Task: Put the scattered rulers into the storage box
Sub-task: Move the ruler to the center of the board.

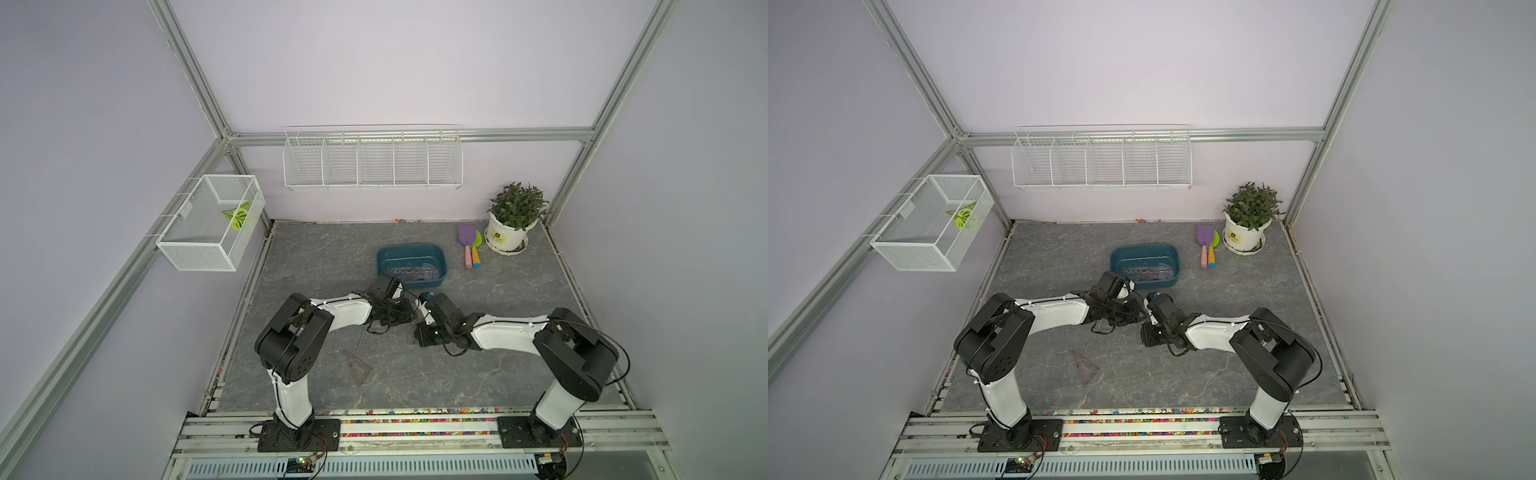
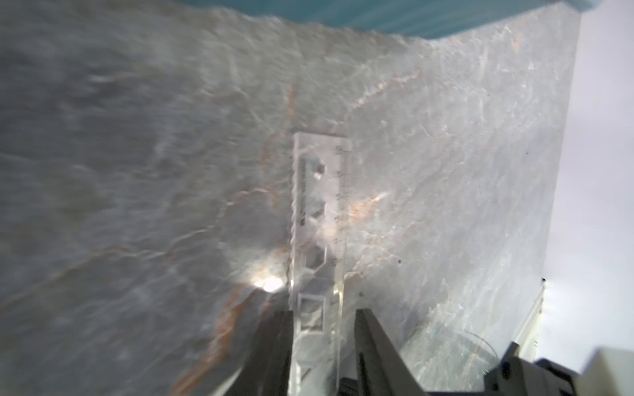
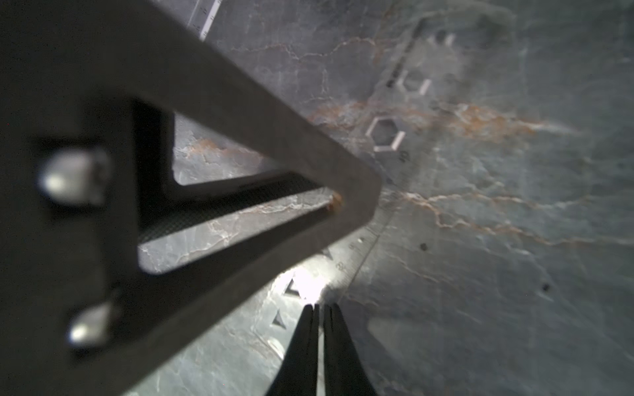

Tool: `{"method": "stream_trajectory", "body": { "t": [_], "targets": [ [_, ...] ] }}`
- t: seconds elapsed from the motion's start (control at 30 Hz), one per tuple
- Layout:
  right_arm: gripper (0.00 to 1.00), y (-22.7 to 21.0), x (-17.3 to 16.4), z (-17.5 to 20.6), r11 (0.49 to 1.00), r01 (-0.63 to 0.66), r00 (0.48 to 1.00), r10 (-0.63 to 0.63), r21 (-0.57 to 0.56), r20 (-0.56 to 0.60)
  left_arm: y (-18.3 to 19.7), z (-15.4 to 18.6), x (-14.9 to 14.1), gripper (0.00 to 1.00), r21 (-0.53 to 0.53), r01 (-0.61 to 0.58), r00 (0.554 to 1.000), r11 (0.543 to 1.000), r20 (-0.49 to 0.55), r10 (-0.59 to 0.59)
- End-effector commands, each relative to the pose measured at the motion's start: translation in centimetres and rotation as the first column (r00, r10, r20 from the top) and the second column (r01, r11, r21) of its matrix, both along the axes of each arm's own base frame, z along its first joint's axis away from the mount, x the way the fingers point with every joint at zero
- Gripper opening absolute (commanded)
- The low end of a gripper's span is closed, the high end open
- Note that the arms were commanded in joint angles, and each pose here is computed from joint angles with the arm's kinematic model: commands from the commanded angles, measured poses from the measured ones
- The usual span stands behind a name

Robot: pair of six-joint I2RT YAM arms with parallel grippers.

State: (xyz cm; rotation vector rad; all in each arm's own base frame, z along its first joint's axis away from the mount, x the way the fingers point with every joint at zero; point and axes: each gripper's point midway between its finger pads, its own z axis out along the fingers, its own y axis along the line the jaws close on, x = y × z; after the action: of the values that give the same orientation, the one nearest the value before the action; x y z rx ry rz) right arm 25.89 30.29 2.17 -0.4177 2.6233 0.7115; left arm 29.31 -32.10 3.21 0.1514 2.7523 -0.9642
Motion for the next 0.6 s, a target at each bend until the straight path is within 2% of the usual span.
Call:
{"method": "stream_trajectory", "body": {
  "t": [0.0,0.2,0.4,0.57],
  "targets": [
    [0.12,-0.5,0.2,-0.5,1.0,0.011,1.0,-0.011,-0.015,-0.004,1.8,-3.2,-3.1,0.36,0.083,0.011,0.992,0.996,-0.123,-0.001],
    [0.12,-1.7,1.5,1.1,0.997,0.06,0.998,-0.061,0.038,0.01,3.9,-1.2,-2.2,0.36,0.058,-0.066,0.993,0.996,-0.094,0.071],
    [0.1,-0.5,2.8,2.3,0.991,0.083,0.996,-0.084,0.107,0.006,2.9,-1.2,-2.8,0.36,0.007,-0.032,0.99,0.999,-0.136,0.033],
    [0.1,-0.1,3.6,1.9,0.989,0.099,0.995,-0.099,0.111,-0.002,2.9,-1.6,-3.6,0.36,-0.007,0.001,0.988,1.0,-0.155,-0.002]
  ]
}}
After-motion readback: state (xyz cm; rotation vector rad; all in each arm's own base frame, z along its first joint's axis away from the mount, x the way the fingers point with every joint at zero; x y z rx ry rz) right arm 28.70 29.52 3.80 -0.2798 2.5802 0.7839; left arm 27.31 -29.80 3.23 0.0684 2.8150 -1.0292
